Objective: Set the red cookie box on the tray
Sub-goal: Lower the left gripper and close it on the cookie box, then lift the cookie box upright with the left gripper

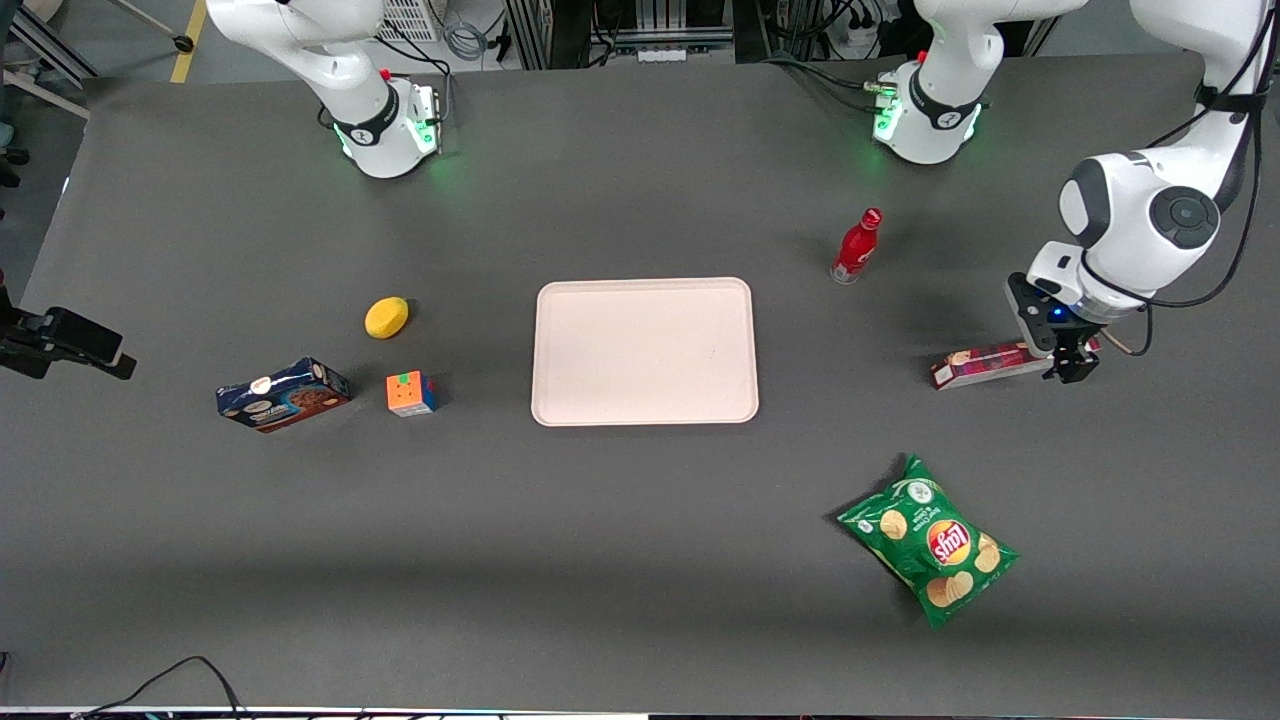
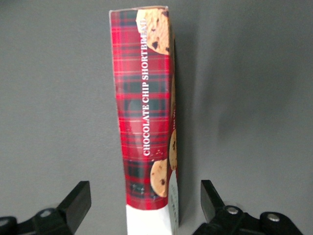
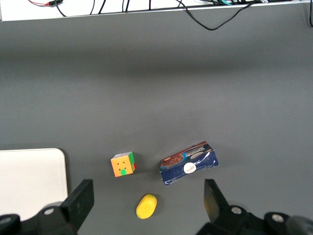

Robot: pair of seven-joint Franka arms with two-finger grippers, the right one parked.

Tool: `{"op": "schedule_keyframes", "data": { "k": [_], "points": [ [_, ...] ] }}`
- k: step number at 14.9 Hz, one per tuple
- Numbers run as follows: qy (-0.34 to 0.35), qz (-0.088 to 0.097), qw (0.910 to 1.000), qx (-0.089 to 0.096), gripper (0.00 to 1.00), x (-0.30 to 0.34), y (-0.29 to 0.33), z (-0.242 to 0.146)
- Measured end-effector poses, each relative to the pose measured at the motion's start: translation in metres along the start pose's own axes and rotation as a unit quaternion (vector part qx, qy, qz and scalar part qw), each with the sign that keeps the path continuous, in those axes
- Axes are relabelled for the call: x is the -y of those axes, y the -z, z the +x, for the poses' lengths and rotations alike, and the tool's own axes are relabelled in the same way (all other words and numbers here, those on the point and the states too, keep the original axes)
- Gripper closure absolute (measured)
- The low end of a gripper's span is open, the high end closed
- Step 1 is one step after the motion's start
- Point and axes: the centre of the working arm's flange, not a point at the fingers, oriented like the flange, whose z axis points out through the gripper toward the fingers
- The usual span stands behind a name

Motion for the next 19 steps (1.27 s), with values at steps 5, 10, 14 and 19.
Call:
{"op": "schedule_keyframes", "data": {
  "k": [5,10,14,19],
  "points": [
    [0.012,-0.019,0.9997,-0.004,0.0,-0.006,-0.016,-0.001],
    [0.026,-0.041,0.9988,-0.008,0.06,-0.014,-0.036,-0.001],
    [0.022,-0.037,0.999,-0.01,0.37,-0.011,-0.036,0.003],
    [0.026,-0.021,0.9993,-0.015,0.79,0.004,-0.027,0.007]
  ]
}}
